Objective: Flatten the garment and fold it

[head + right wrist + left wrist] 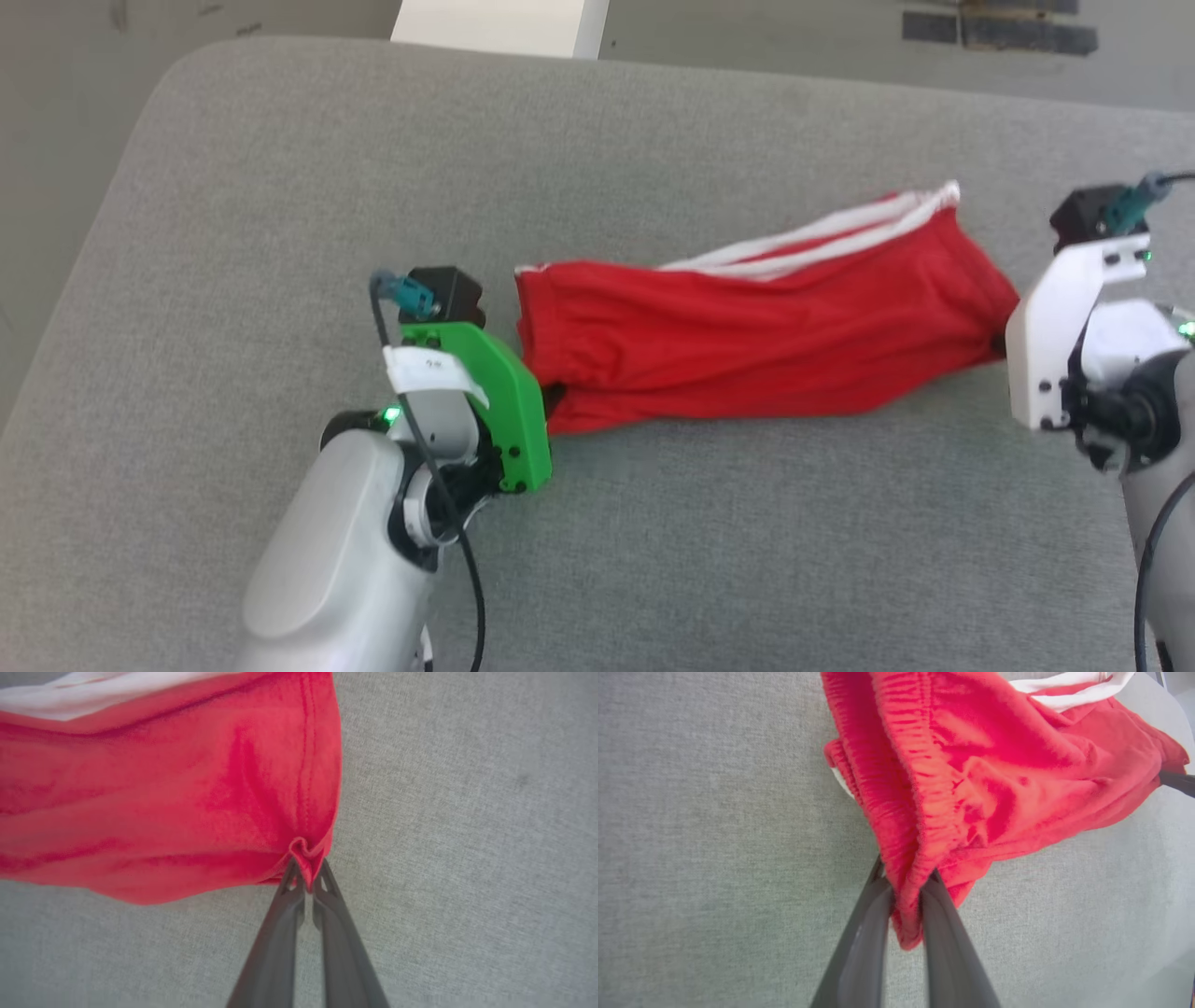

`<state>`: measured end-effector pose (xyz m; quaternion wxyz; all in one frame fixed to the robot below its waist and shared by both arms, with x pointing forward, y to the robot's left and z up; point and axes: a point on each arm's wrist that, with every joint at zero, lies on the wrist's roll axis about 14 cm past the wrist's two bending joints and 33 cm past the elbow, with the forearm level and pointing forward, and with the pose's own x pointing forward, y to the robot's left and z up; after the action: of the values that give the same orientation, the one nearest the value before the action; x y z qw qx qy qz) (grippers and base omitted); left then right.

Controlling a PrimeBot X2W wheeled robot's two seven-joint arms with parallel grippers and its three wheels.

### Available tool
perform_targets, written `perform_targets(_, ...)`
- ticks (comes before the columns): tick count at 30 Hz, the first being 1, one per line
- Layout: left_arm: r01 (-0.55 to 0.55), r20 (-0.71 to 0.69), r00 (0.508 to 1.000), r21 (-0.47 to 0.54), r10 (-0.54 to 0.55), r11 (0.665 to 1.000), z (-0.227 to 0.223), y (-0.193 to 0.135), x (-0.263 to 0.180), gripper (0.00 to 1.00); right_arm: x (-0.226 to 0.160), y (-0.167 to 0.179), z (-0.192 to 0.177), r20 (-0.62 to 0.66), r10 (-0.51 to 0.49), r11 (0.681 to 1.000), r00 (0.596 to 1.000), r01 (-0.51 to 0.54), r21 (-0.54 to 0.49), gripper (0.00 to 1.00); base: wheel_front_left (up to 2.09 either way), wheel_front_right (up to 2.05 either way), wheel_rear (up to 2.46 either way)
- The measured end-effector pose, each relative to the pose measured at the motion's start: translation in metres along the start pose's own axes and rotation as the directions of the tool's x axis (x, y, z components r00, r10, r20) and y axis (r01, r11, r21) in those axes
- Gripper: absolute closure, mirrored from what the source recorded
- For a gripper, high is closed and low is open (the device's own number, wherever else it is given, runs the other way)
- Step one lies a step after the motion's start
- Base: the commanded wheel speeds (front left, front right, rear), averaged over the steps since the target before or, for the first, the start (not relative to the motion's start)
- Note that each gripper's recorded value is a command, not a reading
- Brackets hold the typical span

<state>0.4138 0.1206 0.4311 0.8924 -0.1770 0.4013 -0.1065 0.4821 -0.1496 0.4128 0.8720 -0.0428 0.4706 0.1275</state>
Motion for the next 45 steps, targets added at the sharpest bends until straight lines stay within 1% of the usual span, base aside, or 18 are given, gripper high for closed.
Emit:
perform_targets(9, 0.015, -0.064, 0.998, -0.012, -0.015, 1.000, -0.031, -0.006, -0.019, 1.00, -0.034, -0.003, -0.049, -0.017, 0.014, 0.997, 1.000, -0.012, 0.070, 1.00, 0.00, 0.00, 0.00)
perform_targets(17, -0.024, -0.133, 0.991, -0.057, 0.016, 0.998, -0.063, 0.003, -0.023, 1.00, -0.055, 0.000, -0.101, -0.039, 0.032, 0.986, 0.999, -0.025, 0.167, 1.00, 0.00, 0.00, 0.00)
perform_targets(21, -0.047, -0.170, 0.985, -0.079, 0.032, 0.996, -0.079, 0.008, -0.024, 1.00, -0.061, 0.006, -0.124, -0.062, 0.044, 0.980, 0.997, -0.030, 0.198, 1.00, 0.00, 0.00, 0.00)
perform_targets(26, -0.067, -0.196, 0.980, -0.104, 0.045, 0.992, -0.088, 0.015, -0.023, 1.00, -0.060, 0.019, -0.150, -0.111, 0.076, 0.970, 0.991, -0.047, 0.238, 1.00, 0.00, 0.00, 0.00)
perform_targets(29, -0.069, -0.201, 0.979, -0.118, 0.044, 0.991, -0.090, 0.016, -0.023, 1.00, -0.059, 0.024, -0.155, -0.115, 0.086, 0.966, 0.990, -0.054, 0.251, 1.00, 0.00, 0.00, 0.00)
perform_targets(30, -0.069, -0.201, 0.979, -0.118, 0.044, 0.991, -0.090, 0.016, -0.023, 0.93, -0.059, 0.024, -0.154, -0.108, 0.084, 0.966, 0.991, -0.054, 0.253, 1.00, 0.00, 0.00, 0.00)
perform_targets(31, -0.069, -0.201, 0.979, -0.119, 0.044, 0.990, -0.090, 0.016, -0.024, 0.62, -0.059, 0.025, -0.154, -0.102, 0.084, 0.965, 0.991, -0.055, 0.256, 1.00, 0.00, 0.00, 0.00)
perform_targets(32, -0.069, -0.202, 0.978, -0.119, 0.044, 0.990, -0.090, 0.016, -0.024, 0.01, -0.058, 0.024, -0.152, -0.091, 0.078, 0.965, 0.993, -0.053, 0.257, 1.00, 0.00, 0.00, 0.00)
perform_targets(33, -0.071, -0.201, 0.979, -0.119, 0.046, 0.990, -0.090, 0.017, -0.024, 0.00, -0.058, 0.023, -0.150, -0.077, 0.072, 0.965, 0.994, -0.050, 0.258, 0.82, 0.00, 0.00, 0.00)
perform_targets(34, -0.070, -0.199, 0.979, -0.120, 0.045, 0.990, -0.089, 0.017, -0.025, 0.00, -0.058, 0.023, -0.150, -0.073, 0.069, 0.966, 0.995, -0.048, 0.256, 0.33, 0.00, 0.00, 0.00)
perform_targets(35, -0.067, -0.194, 0.980, -0.119, 0.043, 0.991, -0.088, 0.017, -0.026, 0.00, -0.058, 0.024, -0.149, -0.068, 0.067, 0.966, 0.995, -0.048, 0.256, 0.00, 0.00, 0.00, 0.00)
perform_targets(41, -0.073, -0.189, 0.981, -0.127, 0.048, 0.989, -0.085, 0.020, -0.038, 0.00, -0.066, 0.020, -0.142, -0.021, 0.056, 0.961, 0.998, -0.049, 0.272, 0.00, 0.00, 0.00, 0.00)
perform_targets(45, -0.071, -0.144, 0.988, -0.150, 0.050, 0.986, -0.076, 0.022, -0.050, 0.00, -0.080, 0.014, -0.134, 0.033, 0.047, 0.952, 0.998, -0.055, 0.300, 0.00, 0.00, 0.00, 0.00)
